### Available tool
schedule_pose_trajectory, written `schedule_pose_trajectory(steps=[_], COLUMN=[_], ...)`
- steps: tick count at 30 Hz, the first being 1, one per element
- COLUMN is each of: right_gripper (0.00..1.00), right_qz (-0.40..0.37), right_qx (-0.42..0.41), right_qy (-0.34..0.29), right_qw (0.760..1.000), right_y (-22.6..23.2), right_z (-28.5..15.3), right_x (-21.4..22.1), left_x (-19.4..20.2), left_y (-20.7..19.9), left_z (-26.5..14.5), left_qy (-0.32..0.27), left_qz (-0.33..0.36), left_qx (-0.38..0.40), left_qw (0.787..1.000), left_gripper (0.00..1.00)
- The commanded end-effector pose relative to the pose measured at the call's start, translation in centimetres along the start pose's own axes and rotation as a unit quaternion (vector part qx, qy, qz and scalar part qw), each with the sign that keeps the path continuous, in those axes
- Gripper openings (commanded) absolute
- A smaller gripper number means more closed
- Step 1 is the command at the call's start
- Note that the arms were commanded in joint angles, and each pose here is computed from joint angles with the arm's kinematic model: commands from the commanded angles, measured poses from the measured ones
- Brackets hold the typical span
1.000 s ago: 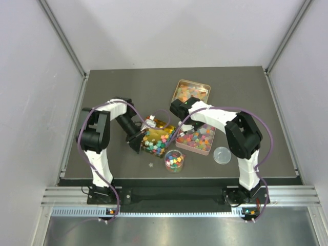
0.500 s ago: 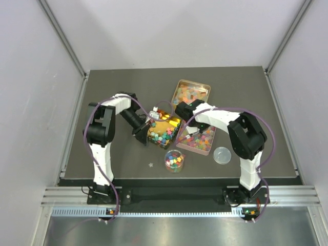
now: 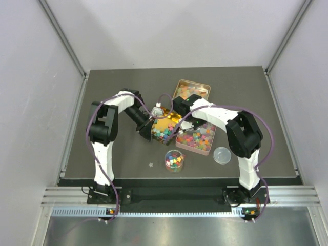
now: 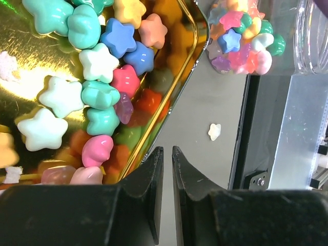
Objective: Pack the candies
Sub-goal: Move the storage box to the center of the board, then scoop the fake candies from the storage box.
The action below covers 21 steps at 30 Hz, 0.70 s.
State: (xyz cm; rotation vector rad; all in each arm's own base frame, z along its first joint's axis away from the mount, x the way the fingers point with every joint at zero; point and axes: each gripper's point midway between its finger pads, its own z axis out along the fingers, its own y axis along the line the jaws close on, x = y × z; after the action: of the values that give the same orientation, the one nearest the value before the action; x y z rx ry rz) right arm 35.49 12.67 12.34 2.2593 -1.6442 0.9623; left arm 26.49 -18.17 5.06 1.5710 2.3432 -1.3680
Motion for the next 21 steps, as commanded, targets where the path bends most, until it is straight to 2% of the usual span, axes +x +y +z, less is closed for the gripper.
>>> schedule_pose_trajectory(steps=[1,3,7,10,13,16,21], right_gripper=[0.0,0.0,0.0,0.0,0.0,0.0,0.0], right_qz=[-0.01,-0.008,0.004,0.018,0.024,0.021,0.006], right_qx=[0.002,-0.001,0.001,0.001,-0.003,-0.013,-0.024], right_qy=[-0.002,-0.001,0.003,0.011,0.026,0.046,0.072], right_qw=[1.0,1.0,1.0,1.0,0.999,0.999,0.997], right_y=[0.4,0.6,0.9,1.2,1.5,2.0,2.7], right_z=[-1.1,-1.1,-2.3,-3.0,-3.2,-3.3,-3.8], right_x=[-0.8,-0.5,0.9,2.0,3.0,3.9,5.1], left_x=[-0.4,-2.3,-3.9,-4.6,-5.1,-4.0,-1.5], left_y=[-4.2,-5.5,-5.9,-4.4,-0.7,3.6,6.7], left_z=[-0.6,-2.5,-6.4,-10.5,-13.0,-13.0,-10.1], left_qy=[0.001,-0.041,-0.076,-0.128,-0.161,-0.151,-0.131], left_qz=[-0.018,0.005,0.024,0.011,-0.019,-0.055,-0.103], left_qx=[0.044,0.023,-0.035,-0.08,-0.131,-0.175,-0.153], left_qw=[0.999,0.999,0.996,0.988,0.978,0.971,0.974], left_gripper=[0.17,0.17,0.17,0.17,0.18,0.18,0.18])
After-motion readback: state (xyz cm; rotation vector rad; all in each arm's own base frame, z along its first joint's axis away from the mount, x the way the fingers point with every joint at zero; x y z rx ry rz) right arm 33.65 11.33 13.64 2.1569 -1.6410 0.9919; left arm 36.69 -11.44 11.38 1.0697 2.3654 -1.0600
